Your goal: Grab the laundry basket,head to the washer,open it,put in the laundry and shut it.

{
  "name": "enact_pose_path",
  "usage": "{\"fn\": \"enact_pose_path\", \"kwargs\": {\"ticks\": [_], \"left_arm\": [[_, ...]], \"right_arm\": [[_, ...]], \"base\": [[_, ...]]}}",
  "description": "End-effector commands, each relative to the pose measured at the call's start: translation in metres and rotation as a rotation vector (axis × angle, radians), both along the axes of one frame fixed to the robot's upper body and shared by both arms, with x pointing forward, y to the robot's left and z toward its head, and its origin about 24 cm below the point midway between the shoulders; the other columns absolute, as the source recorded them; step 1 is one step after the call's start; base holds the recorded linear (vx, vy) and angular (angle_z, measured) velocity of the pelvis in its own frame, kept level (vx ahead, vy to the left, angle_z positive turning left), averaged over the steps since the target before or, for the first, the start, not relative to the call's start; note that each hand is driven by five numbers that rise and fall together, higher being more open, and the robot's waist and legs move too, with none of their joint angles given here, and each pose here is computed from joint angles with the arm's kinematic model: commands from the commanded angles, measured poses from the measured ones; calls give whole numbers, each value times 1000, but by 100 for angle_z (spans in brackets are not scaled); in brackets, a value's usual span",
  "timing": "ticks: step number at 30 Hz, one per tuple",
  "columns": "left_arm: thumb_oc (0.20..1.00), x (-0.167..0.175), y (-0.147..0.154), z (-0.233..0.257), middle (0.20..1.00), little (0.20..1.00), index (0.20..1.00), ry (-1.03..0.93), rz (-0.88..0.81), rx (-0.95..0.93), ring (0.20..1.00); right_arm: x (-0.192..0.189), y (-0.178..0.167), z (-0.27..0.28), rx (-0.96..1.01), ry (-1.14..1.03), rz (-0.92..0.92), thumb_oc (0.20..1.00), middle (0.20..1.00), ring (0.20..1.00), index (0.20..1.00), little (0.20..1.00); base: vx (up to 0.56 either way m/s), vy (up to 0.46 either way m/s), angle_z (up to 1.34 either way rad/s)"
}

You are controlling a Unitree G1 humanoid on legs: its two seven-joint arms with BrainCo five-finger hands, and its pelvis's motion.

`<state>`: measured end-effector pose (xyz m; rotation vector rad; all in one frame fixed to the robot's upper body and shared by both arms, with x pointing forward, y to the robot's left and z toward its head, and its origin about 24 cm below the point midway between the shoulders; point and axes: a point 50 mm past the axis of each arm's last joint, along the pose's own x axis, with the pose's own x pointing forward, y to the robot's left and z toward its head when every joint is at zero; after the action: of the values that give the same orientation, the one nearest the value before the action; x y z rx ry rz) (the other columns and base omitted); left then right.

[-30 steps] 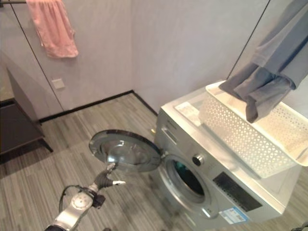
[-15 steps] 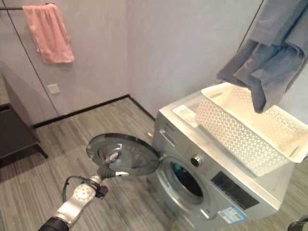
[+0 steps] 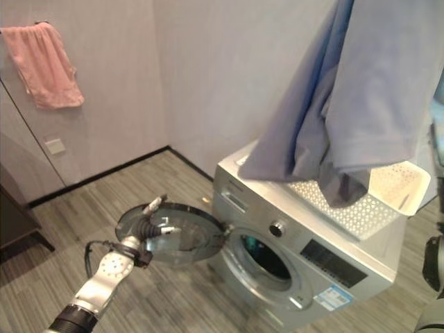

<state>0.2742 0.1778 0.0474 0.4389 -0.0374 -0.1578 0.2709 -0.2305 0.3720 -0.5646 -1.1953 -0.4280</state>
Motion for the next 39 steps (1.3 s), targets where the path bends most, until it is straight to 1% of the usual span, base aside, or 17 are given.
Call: {"fn": "enact_pose_path", "kwargs": {"ticks": [1,2,3,5,7,8,11,13,16,17,25,34,39], "left_arm": [[1000,32,-33,70,1000,1000,1000,-283,-114,-92,1000],[1000,44,-58,88,1000,1000,1000,-316,-159,-177,1000],[1000,48,-71,93,1000,1000,1000,-304,-183,-230,1000],[1000,56,-105,101,1000,1000,1000,-233,-270,-363,1000],[1000,64,-132,122,1000,1000,1000,-252,-333,-348,1000],[1000,65,-133,123,1000,1000,1000,-255,-334,-349,1000],[1000,73,-166,133,1000,1000,1000,-218,-371,-334,1000],[1000,73,-167,134,1000,1000,1000,-220,-372,-335,1000],[1000,78,-181,132,1000,1000,1000,-158,-368,-369,1000],[1000,79,-185,137,1000,1000,1000,-162,-364,-377,1000],[1000,82,-200,167,1000,1000,1000,-211,-371,-396,1000],[1000,71,-198,194,1000,1000,1000,-282,-454,-484,1000],[1000,64,-188,198,1000,1000,1000,-311,-483,-556,1000]], "right_arm": [[-11,7,32,-46,-96,-5,200,200,200,200,200],[-6,20,26,-45,-73,58,200,200,200,200,200],[-1,25,21,-41,-52,84,200,200,200,200,200],[6,38,16,-25,-14,145,200,200,200,200,200],[12,50,12,-12,14,208,200,200,200,200,200],[11,50,13,-13,11,206,200,200,200,200,200],[13,69,7,-31,47,292,200,200,200,200,200],[13,69,7,-32,46,291,200,200,200,200,200],[14,81,4,-41,70,349,200,200,200,200,200],[13,86,2,-44,81,386,200,200,200,200,200],[14,96,-18,-65,160,467,200,200,200,200,200],[9,99,-50,-92,257,552,200,200,200,200,200],[3,98,-63,-103,282,587,200,200,200,200,200]], "base": [[0,0,0],[0,0,0],[-4,0,6],[-10,4,4],[3,7,12],[10,0,21],[14,-4,11],[8,1,15],[10,1,7],[0,0,0],[4,-1,0],[0,0,0],[0,0,0]]}}
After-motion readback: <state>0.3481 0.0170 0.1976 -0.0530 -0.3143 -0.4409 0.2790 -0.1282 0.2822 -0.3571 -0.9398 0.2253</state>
